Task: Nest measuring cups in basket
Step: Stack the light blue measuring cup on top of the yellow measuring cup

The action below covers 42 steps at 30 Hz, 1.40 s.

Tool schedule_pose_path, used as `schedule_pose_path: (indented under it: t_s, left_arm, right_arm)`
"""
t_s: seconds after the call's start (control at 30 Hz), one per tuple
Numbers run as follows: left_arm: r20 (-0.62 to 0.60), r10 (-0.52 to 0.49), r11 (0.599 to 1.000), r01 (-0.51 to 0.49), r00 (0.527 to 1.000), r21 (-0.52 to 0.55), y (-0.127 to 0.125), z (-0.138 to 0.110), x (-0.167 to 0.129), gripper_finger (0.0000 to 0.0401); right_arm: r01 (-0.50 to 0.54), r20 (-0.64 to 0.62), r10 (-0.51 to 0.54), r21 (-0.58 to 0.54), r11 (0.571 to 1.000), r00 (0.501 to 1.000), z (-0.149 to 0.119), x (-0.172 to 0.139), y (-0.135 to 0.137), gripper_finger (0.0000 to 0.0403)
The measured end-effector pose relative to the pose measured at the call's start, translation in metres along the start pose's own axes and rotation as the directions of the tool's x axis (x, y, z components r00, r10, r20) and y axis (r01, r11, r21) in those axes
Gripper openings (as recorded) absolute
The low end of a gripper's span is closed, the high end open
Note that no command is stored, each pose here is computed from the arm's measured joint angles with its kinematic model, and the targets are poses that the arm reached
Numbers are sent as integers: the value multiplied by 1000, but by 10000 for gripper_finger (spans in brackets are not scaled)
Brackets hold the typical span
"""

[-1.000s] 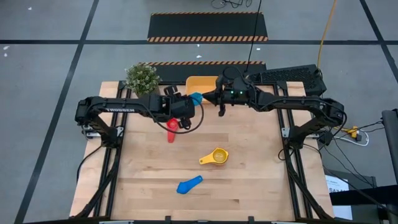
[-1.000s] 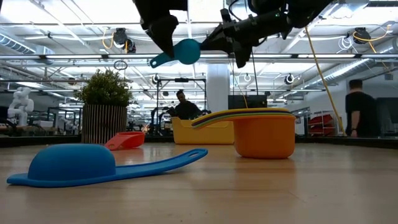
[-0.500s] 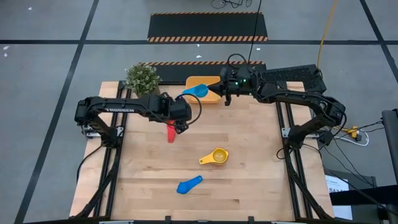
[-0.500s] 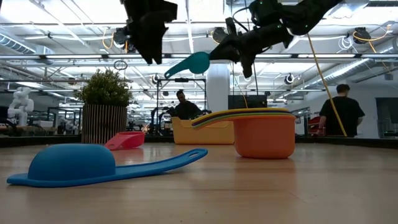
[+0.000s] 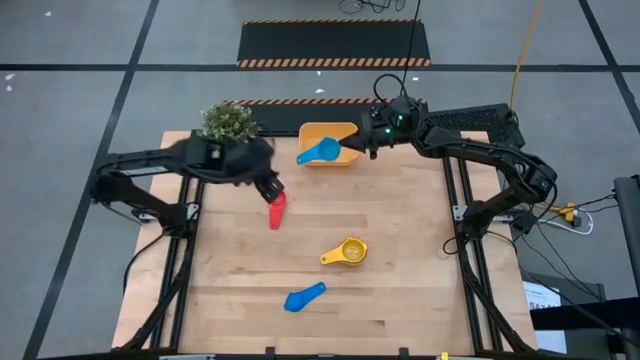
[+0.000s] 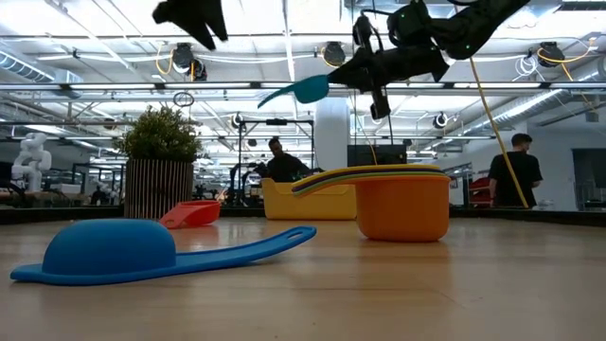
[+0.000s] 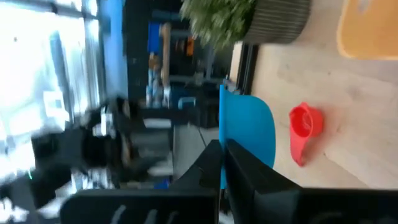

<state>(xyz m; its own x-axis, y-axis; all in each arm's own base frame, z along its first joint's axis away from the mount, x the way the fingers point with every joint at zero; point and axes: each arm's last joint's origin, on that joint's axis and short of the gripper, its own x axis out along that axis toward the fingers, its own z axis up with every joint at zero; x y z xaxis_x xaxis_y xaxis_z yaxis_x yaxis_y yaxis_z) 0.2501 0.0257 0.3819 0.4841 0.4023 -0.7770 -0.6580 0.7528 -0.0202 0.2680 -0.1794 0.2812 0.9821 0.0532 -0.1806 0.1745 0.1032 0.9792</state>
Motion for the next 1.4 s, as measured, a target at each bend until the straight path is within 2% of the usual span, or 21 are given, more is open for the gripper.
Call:
schedule_pose_path:
  t_s: [0.17, 0.3, 0.43, 0.6, 0.7, 0.8, 1.0, 1.13, 1.2, 1.4]
  left_arm:
    - [69, -35, 998, 38, 997, -44, 17, -3, -28, 163]
    - [101, -69, 991, 79, 992, -105, 25, -6, -42, 159]
    - [99, -160, 972, 174, 982, -156, 28, -8, -52, 161]
    - [142, -282, 940, 303, 949, -158, 25, -3, -58, 161]
    - [225, -390, 903, 419, 893, -98, 17, 6, -59, 161]
    - [274, -466, 868, 495, 842, -45, 11, 12, -54, 161]
    - [375, -521, 818, 575, 767, -38, 6, 20, -42, 161]
    - [456, -567, 760, 649, 686, -31, 3, 27, -37, 162]
    - [504, -588, 722, 692, 633, -26, 3, 31, -36, 162]
    - [648, -631, 572, 820, 427, 16, 6, 43, -31, 162]
  right_arm:
    - [-47, -87, 36, -116, 992, 996, -6, -3, 7, 0]
    - [-100, -126, 72, -233, 967, 989, -18, -6, 21, 0]
    - [-144, -134, 104, -335, 931, 986, -33, -9, 35, 0]
    - [-184, -127, 141, -461, 868, 982, -52, -13, 52, 0]
    - [-206, -127, 165, -481, 852, 978, -60, -17, 60, 0]
    - [-250, -138, 208, -495, 832, 968, -66, -22, 69, 0]
    - [-312, -131, 288, -530, 788, 949, -76, -46, 90, 0]
    - [-330, -100, 333, -561, 760, 938, -82, -63, 101, 0]
    - [-329, -77, 351, -576, 748, 933, -84, -69, 105, 0]
    - [-319, -15, 386, -593, 739, 923, -87, -81, 112, 0]
